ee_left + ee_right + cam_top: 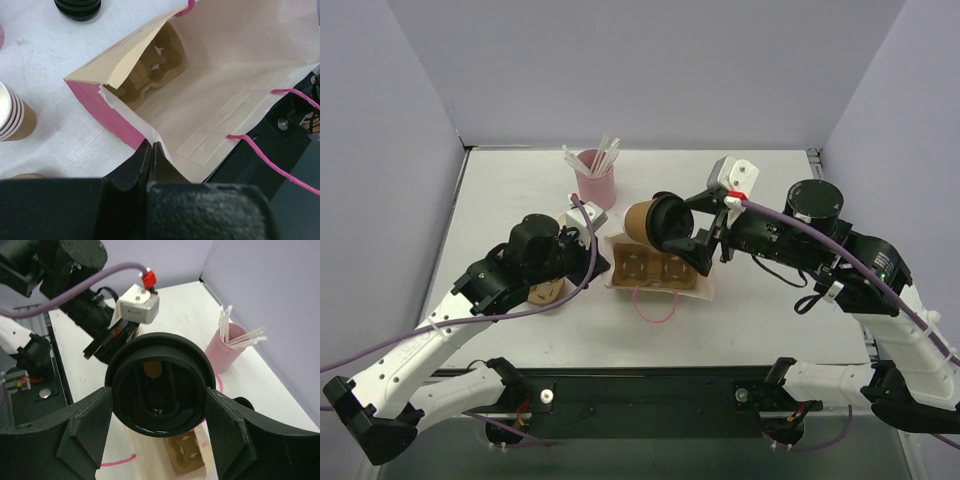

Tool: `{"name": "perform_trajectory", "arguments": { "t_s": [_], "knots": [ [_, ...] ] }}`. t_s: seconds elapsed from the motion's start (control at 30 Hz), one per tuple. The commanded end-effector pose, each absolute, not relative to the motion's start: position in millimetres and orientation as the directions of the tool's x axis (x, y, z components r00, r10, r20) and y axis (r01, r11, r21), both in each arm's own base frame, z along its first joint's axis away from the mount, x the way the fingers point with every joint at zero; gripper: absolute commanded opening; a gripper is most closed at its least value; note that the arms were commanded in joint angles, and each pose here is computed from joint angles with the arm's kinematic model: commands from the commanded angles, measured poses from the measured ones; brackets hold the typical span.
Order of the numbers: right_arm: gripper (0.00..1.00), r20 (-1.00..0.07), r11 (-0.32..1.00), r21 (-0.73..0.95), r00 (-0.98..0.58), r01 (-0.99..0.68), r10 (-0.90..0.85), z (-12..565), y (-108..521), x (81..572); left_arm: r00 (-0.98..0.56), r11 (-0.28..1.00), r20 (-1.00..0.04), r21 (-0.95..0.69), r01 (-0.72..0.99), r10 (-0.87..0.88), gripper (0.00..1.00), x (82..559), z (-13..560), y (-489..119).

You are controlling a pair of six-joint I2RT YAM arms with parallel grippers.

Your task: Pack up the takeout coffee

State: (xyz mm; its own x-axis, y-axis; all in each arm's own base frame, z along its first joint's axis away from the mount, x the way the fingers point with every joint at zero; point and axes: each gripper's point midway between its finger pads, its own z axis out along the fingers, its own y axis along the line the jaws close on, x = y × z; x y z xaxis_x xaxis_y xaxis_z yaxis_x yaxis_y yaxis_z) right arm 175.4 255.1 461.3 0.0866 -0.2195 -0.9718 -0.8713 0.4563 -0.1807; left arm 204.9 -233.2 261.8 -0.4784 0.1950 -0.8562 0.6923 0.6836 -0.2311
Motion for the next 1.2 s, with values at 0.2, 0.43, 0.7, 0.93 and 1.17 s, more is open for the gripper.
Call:
{"name": "perform_trajectory", "arguments": {
  "t_s": [0.2, 0.43, 0.7, 0.93, 1.17],
  "knots": [
    [0.42, -0.861, 0.375, -0.312, 0.092, -0.873, -0.5, 375, 248, 168, -0.38, 0.638, -0.917, -0.221, 0.737, 0.121, 0.0, 212, 299, -244],
    [0.41, -0.74, 0.306, -0.398, 0.106, -0.865, -0.664, 321, 249, 181, -0.382, 0.647, -0.918, -0.226, 0.728, 0.109, 0.0, 212, 299, -240],
    [0.39, -0.667, 0.307, -0.439, 0.077, -0.844, -0.741, 273, 255, 189, -0.457, 0.718, -0.888, -0.286, 0.635, 0.05, 0.11, 211, 293, -225],
    [0.39, -0.673, 0.321, -0.412, 0.047, -0.853, -0.738, 258, 273, 191, -0.526, 0.766, -0.85, -0.348, 0.541, -0.015, 0.41, 200, 289, -206],
    [0.38, -0.683, 0.343, -0.39, 0.019, -0.855, -0.73, 250, 289, 196, -0.582, 0.814, -0.813, -0.352, 0.461, -0.023, 0.57, 190, 269, -186]
  ]
}}
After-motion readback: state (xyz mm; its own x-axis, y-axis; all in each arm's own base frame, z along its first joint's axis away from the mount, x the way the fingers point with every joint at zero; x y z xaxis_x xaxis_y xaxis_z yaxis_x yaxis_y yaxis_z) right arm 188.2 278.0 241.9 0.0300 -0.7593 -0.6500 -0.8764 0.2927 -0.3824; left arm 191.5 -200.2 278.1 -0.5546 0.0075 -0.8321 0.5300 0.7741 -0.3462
